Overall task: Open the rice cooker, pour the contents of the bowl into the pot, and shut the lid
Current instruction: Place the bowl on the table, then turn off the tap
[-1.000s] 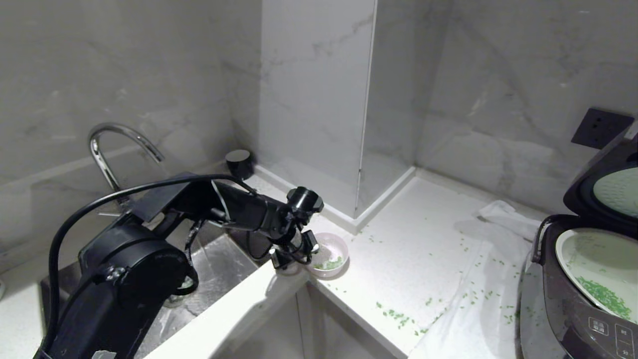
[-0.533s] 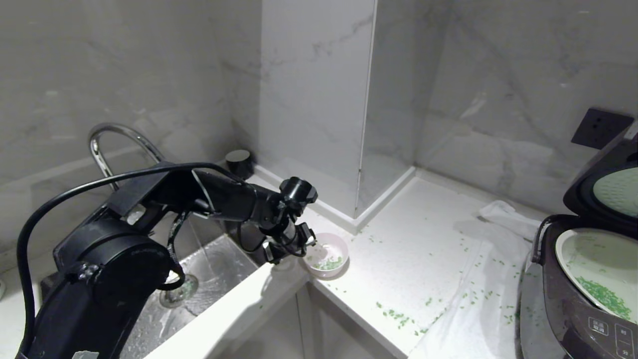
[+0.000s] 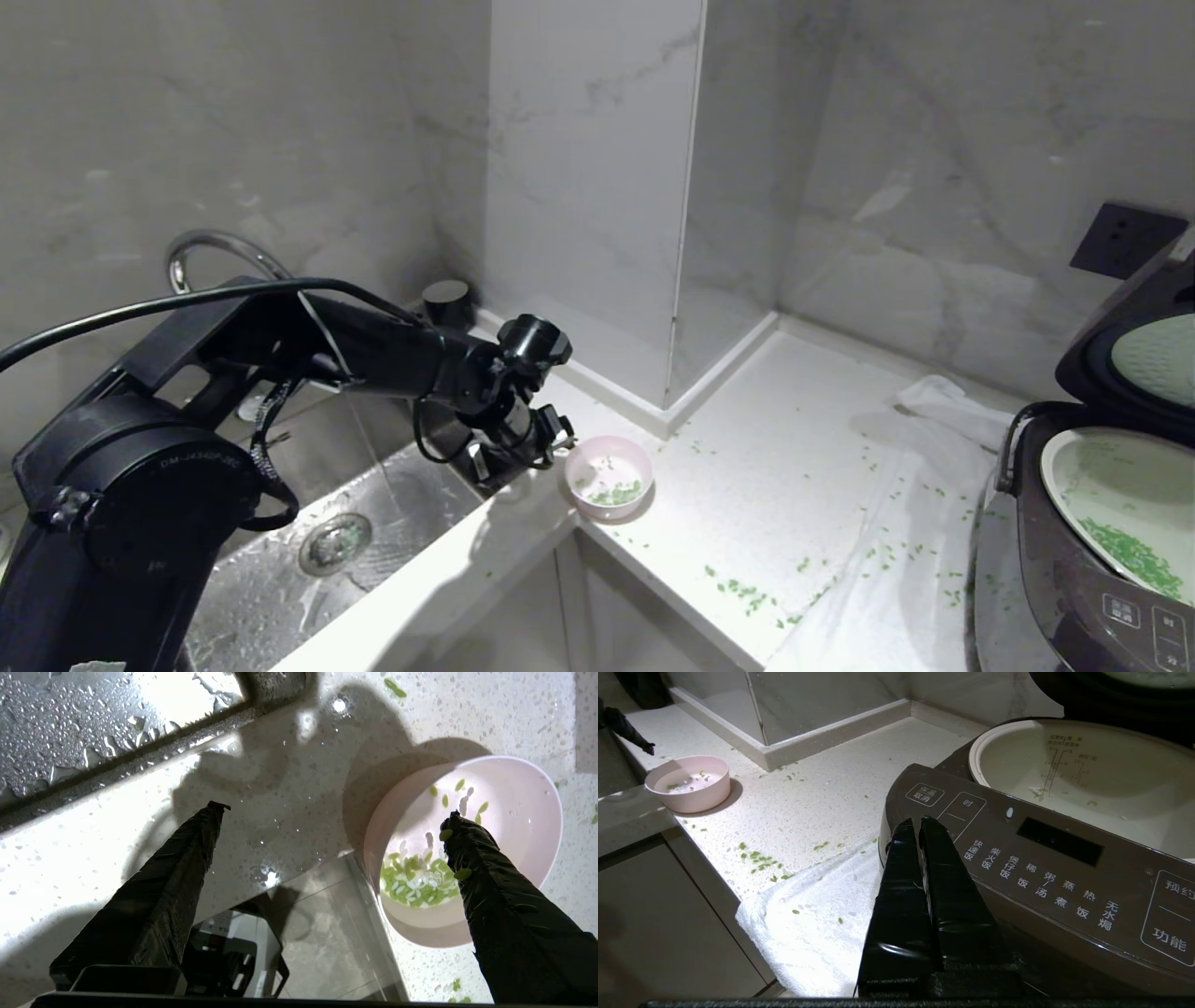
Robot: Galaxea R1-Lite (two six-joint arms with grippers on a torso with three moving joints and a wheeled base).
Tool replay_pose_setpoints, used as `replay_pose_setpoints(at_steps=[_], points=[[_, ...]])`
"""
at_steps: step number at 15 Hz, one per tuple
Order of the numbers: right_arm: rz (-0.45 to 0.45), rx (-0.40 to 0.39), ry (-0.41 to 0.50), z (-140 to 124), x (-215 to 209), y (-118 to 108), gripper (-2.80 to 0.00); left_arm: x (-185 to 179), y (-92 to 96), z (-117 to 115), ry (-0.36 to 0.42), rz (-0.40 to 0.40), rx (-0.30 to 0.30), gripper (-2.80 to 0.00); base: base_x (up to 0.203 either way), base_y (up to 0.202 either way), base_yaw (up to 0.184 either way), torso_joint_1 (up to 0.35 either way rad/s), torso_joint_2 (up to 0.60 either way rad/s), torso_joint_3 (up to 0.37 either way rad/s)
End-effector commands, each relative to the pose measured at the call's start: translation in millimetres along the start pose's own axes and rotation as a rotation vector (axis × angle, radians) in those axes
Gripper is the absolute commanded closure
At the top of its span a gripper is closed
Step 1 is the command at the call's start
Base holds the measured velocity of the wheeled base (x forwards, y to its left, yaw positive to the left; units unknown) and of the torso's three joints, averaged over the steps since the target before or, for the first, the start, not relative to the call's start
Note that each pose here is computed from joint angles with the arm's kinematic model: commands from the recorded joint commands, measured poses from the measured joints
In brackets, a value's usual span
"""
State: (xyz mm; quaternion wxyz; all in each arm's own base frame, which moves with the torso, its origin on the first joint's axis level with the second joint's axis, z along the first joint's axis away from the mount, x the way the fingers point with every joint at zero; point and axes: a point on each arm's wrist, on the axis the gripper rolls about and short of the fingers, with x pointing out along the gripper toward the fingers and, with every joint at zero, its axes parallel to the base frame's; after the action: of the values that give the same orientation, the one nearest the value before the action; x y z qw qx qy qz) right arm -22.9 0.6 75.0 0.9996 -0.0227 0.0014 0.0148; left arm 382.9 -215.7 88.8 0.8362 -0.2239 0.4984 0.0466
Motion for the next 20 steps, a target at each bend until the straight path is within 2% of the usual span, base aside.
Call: replay_pose_setpoints(at_steps=[1, 2, 6, 10, 12, 17, 20], points=[[0.001, 0.0, 0.001, 0.0, 0.1, 0.0, 0.0, -4.7, -1.3, -2.0, 0.001, -0.005, -0.001, -2.8, 0.0, 0.0, 0.0, 0.0, 0.0, 0.0], [0.001, 0.0, 0.001, 0.0, 0.1, 0.0, 0.0, -5.0, -1.6, -1.8, 0.0, -0.007, -0.002, 0.0, 0.0, 0.0, 0.0, 0.0, 0.0, 0.0], [0.0, 0.0, 0.001, 0.0, 0.1, 0.0, 0.0, -19.8, 0.5, 1.2, -0.013, -0.019, -0.004, 0.0, 0.0, 0.0, 0.0, 0.0, 0.0, 0.0], [0.001, 0.0, 0.001, 0.0, 0.1, 0.0, 0.0, -38.7, 24.2, 4.3, -0.01, 0.011, -0.033, 0.0, 0.0, 0.0, 0.0, 0.0, 0.0, 0.0], [0.001, 0.0, 0.001, 0.0, 0.1, 0.0, 0.0, -52.7, 46.9, 14.4, -0.02, 0.021, -0.072, 0.0, 0.0, 0.0, 0.0, 0.0, 0.0, 0.0], [0.001, 0.0, 0.001, 0.0, 0.1, 0.0, 0.0, -67.8, 122.4, 41.0, -0.023, 0.032, -0.154, 0.0, 0.0, 0.0, 0.0, 0.0, 0.0, 0.0], [0.001, 0.0, 0.001, 0.0, 0.1, 0.0, 0.0, -72.3, 156.4, 50.5, -0.045, 0.066, -0.188, 0.0, 0.0, 0.0, 0.0, 0.0, 0.0, 0.0]])
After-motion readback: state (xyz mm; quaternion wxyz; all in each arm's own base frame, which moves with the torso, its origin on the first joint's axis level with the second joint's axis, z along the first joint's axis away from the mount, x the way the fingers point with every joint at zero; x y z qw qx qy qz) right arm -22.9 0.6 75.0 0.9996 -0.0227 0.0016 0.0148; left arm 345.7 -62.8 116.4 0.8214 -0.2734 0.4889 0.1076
